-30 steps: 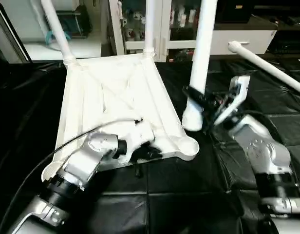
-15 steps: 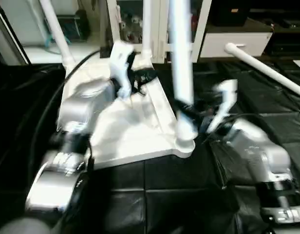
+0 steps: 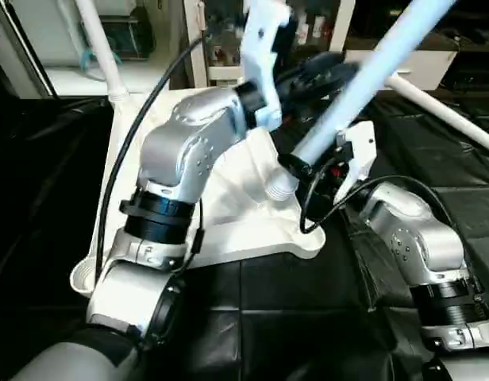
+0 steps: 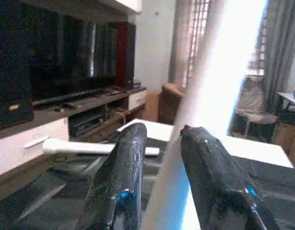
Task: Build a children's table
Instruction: Insert table leg to table base
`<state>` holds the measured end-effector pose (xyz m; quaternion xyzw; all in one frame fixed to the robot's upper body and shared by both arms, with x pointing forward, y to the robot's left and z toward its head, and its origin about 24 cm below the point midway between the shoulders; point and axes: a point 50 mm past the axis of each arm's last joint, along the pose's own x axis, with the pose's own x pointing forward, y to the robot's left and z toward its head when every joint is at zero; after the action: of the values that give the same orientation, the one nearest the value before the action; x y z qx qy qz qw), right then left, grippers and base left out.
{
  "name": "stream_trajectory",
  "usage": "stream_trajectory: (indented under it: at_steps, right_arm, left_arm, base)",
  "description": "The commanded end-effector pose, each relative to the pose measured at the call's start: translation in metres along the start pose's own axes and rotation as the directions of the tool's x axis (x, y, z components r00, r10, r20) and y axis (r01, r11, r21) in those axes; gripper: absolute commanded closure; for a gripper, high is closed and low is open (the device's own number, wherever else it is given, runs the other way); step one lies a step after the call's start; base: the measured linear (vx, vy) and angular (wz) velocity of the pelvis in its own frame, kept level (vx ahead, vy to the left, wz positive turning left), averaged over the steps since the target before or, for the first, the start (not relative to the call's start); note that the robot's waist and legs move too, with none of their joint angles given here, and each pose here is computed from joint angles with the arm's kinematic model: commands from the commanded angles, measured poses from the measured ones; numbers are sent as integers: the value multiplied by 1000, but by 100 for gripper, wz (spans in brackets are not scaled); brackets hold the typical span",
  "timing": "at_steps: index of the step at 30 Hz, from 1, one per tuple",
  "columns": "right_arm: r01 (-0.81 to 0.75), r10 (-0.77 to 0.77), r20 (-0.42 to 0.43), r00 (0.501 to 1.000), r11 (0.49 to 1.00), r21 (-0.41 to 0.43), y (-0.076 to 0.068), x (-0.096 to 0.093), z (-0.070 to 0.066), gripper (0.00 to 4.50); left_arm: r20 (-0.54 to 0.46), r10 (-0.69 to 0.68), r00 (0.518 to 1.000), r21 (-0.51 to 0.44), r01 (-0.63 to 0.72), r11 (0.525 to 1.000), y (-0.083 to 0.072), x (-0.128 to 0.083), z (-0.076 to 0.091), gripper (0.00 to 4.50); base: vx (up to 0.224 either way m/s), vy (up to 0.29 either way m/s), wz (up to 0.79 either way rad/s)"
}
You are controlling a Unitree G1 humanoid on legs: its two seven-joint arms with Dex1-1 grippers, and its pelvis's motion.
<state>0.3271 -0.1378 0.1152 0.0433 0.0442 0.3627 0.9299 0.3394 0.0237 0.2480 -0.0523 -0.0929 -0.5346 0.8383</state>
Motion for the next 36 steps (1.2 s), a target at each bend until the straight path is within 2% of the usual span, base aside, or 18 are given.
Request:
stream_trajectory:
  at_steps: [1, 2, 4, 6, 9, 10, 11, 14, 18, 20, 24, 25, 30, 33, 35, 36]
  right_arm:
    - [-3, 2, -28, 1000, 1000, -16, 1, 1, -3, 268]
    - [0, 0, -27, 1000, 1000, -19, -1, -2, -2, 268]
    - [-2, 1, -26, 1000, 1000, -21, -1, -3, -1, 268]
    - [-9, 8, -26, 1000, 1000, -24, -4, -9, 3, 268]
    - [-26, 25, -36, 999, 999, -25, -6, -13, 4, 268]
    - [-44, 43, -45, 998, 999, -26, -8, -17, 6, 268]
    - [-55, 53, -51, 997, 998, -28, -9, -20, 7, 268]
    - [-103, 99, -88, 991, 994, -40, -12, -34, 11, 268]
    - [-132, 126, -126, 984, 991, -35, -12, -45, 10, 268]
    - [-138, 132, -135, 982, 990, -35, -11, -47, 9, 268]
    - [-142, 136, -140, 981, 989, -33, -9, -49, 9, 268]
    - [-145, 139, -141, 980, 989, -30, -7, -50, 9, 268]
    - [-136, 131, -144, 981, 990, -28, -6, -52, 8, 268]
    - [-131, 126, -143, 982, 991, -29, -4, -54, 8, 268]
    - [-129, 123, -141, 982, 991, -29, -3, -55, 9, 268]
    - [-129, 123, -141, 982, 991, -29, -3, -55, 9, 268]
  left_arm:
    - [-31, 17, 999, 21, -17, 1000, 2, 1, -6, 296]
    - [-112, 182, 977, 107, -170, 980, 26, -18, -23, 296]
    - [-139, 217, 966, 140, -198, 970, 32, -26, -28, 296]
    - [-235, 241, 942, 226, -188, 956, 40, -50, -46, 296]
    - [-299, 199, 933, 244, -127, 961, 39, -64, -58, 296]
    - [-348, 134, 928, 232, -54, 971, 34, -74, -68, 296]
    - [-376, 95, 922, 217, -13, 976, 31, -80, -74, 269]
    - [-467, -56, 882, 123, 127, 984, 17, -98, -96, 263]
    - [-464, -211, 860, -17, 229, 973, -5, -100, -115, 221]
    - [-468, -249, 848, -50, 256, 965, -11, -100, -122, 220]
    - [-530, -236, 815, -18, 267, 963, -9, -104, -139, 184]
    - [-563, -238, 792, -13, 279, 960, -7, -107, -147, 176]
    - [-596, -271, 756, -59, 295, 954, -7, -111, -156, 174]
    - [-662, -211, 719, -6, 277, 961, 0, -116, -167, 174]
    - [-680, -184, 710, 9, 259, 966, 5, -118, -171, 211]
    - [-682, -182, 708, 9, 257, 966, 6, -119, -171, 211]
  base:
    - [0, 0, 0]
    - [0, 0, 0]
    - [0, 0, 0]
    - [0, 0, 0]
    - [0, 0, 0]
    - [0, 0, 0]
    - [0, 0, 0]
    - [0, 0, 0]
    - [0, 0, 0]
    - [0, 0, 0]
    - [0, 0, 0]
    - [0, 0, 0]
    - [0, 0, 0]
    - [0, 0, 0]
    - [0, 0, 0]
    - [0, 0, 0]
